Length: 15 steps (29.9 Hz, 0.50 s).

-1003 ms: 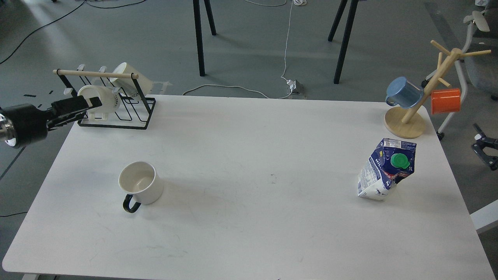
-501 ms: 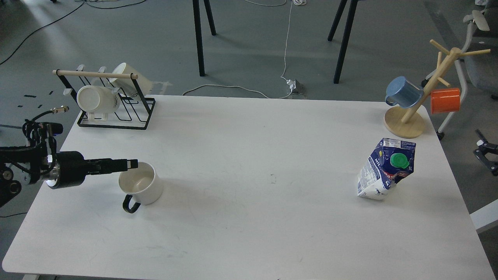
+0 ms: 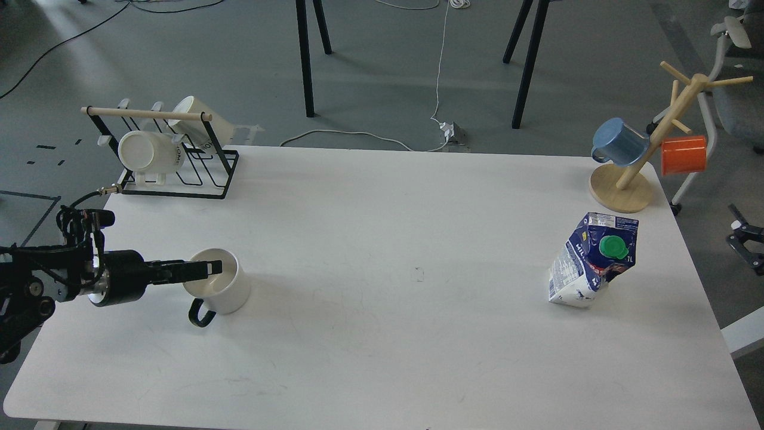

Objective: Place cup and milk with both arms
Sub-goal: 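Insert the left gripper into the white mug rim and grasp it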

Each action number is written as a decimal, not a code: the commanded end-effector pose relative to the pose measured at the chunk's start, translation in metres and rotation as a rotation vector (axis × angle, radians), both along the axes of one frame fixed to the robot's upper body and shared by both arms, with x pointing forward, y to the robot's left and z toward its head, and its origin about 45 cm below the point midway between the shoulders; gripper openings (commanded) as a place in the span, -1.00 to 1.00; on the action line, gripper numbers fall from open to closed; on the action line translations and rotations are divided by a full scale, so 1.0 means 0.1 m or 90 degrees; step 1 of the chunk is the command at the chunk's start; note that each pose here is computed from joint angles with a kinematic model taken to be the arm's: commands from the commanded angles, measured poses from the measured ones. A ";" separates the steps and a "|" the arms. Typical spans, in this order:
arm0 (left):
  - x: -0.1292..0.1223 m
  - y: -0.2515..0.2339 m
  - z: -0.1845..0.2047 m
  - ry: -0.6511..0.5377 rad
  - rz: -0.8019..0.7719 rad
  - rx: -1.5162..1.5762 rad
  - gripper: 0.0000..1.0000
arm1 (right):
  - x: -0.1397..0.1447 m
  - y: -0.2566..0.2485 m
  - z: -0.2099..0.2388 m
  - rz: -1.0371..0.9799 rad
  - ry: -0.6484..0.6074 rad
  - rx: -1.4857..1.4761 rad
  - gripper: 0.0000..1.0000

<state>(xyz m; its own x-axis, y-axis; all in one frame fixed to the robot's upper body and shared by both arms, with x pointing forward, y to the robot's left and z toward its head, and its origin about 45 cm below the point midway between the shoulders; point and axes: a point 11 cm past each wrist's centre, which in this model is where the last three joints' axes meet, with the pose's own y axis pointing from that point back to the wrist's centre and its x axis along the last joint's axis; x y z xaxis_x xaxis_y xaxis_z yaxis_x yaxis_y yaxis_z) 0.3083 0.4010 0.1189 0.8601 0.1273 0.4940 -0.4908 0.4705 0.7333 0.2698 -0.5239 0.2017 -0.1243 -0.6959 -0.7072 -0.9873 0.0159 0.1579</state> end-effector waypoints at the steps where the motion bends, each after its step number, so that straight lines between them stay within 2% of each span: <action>1: -0.06 -0.08 -0.11 -0.002 -0.002 -0.010 0.69 | -0.03 -0.01 -0.02 -0.001 0.005 -0.001 0.92; 3: -0.08 -0.11 -0.14 0.000 -0.005 -0.012 0.62 | -0.03 -0.01 -0.02 -0.001 0.005 -0.001 0.92; 6: -0.09 -0.11 -0.16 -0.001 -0.017 0.001 0.40 | -0.03 -0.01 -0.02 -0.002 0.005 0.000 0.92; 8: -0.09 -0.10 -0.17 -0.003 -0.027 0.016 0.13 | -0.03 -0.01 -0.02 -0.001 0.005 -0.001 0.92; 10: -0.10 -0.08 -0.18 -0.008 -0.039 0.033 -0.27 | -0.03 -0.01 -0.03 -0.003 0.006 -0.001 0.92; 12: -0.08 -0.06 -0.18 -0.030 -0.044 0.046 -0.95 | -0.03 -0.01 -0.03 -0.003 0.005 -0.001 0.92; 15: -0.03 -0.07 -0.19 -0.068 -0.039 0.048 -1.00 | -0.05 -0.02 -0.04 -0.005 0.009 -0.001 0.92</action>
